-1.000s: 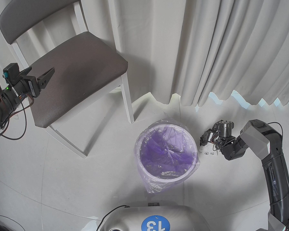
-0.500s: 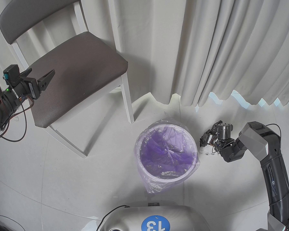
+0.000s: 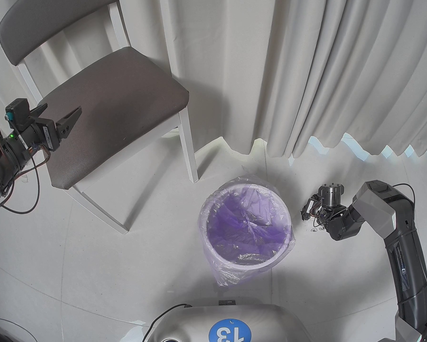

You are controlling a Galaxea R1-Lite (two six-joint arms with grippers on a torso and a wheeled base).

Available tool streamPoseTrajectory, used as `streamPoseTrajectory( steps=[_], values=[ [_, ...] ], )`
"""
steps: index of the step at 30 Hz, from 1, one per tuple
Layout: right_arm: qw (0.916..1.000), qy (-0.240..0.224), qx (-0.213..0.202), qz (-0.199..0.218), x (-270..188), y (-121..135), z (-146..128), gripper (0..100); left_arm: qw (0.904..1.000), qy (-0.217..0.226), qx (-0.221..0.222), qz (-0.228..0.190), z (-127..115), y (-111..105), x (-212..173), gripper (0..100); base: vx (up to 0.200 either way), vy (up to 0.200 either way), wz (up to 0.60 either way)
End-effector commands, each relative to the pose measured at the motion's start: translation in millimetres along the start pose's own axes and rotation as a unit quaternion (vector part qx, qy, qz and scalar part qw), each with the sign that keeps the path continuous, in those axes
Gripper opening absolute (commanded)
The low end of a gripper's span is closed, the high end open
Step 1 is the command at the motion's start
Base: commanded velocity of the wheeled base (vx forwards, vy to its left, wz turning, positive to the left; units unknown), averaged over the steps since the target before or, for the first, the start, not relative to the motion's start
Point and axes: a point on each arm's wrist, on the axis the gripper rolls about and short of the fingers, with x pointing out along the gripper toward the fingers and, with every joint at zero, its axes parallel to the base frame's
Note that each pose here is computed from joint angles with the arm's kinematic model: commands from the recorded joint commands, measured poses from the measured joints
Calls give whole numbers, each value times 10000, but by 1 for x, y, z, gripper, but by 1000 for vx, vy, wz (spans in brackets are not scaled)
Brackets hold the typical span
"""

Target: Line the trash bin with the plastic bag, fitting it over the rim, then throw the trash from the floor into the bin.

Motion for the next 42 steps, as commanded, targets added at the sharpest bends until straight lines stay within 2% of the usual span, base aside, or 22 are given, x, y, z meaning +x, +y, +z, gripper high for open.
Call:
streamPoseTrajectory(
  steps=[1, 11, 14, 17, 21, 25, 26, 27, 28, 33, 42],
  values=[
    [10000, 15, -6, -2, 0, 0, -1, 0, 10000, -4, -1, -19, 0, -1, -1, 100, 0, 0, 0],
    [10000, 36, 29, -11, -6, -6, 7, 0, 9996, -133, -12, -238, 7, -11, -10, 100, 0, 0, 0],
    [9999, 24, 62, -85, -12, -13, 17, 0, 9994, -197, -17, -298, 11, -14, -12, 100, 0, 0, 0],
    [9998, 52, 165, -128, -30, -30, 38, 0, 9981, -238, -66, -560, 13, -29, -19, 100, 0, 0, 0],
    [9995, 96, 226, -217, -44, -43, 49, 0, 9964, -244, -102, -805, 12, -42, -25, 100, 0, 0, 0],
    [9991, -40, 293, -301, -70, -58, 78, 0, 9962, -228, -103, -838, 11, -45, -27, 100, 0, 0, 0],
    [9991, -40, 293, -301, -70, -58, 78, 0, 9962, -228, -103, -838, 11, -45, -27, 100, 0, 0, 0],
    [9991, -215, 309, -183, -85, -62, 101, 0, 9961, -200, -99, -850, 9, -45, -30, 100, 0, 0, 0],
    [9990, -304, 301, -123, -94, -63, 111, 0, 9960, -165, -105, -871, 7, -46, -33, 100, 0, 0, 0],
    [9980, -537, 94, 328, -148, -66, 146, 0, 9938, -201, -137, -1080, 5, -55, -54, 100, 0, 0, 0],
    [9937, -1007, -156, 477, -201, -61, 173, 0, 9888, -36, -252, -1467, -9, -71, -75, 100, 0, 0, 0]
  ],
)
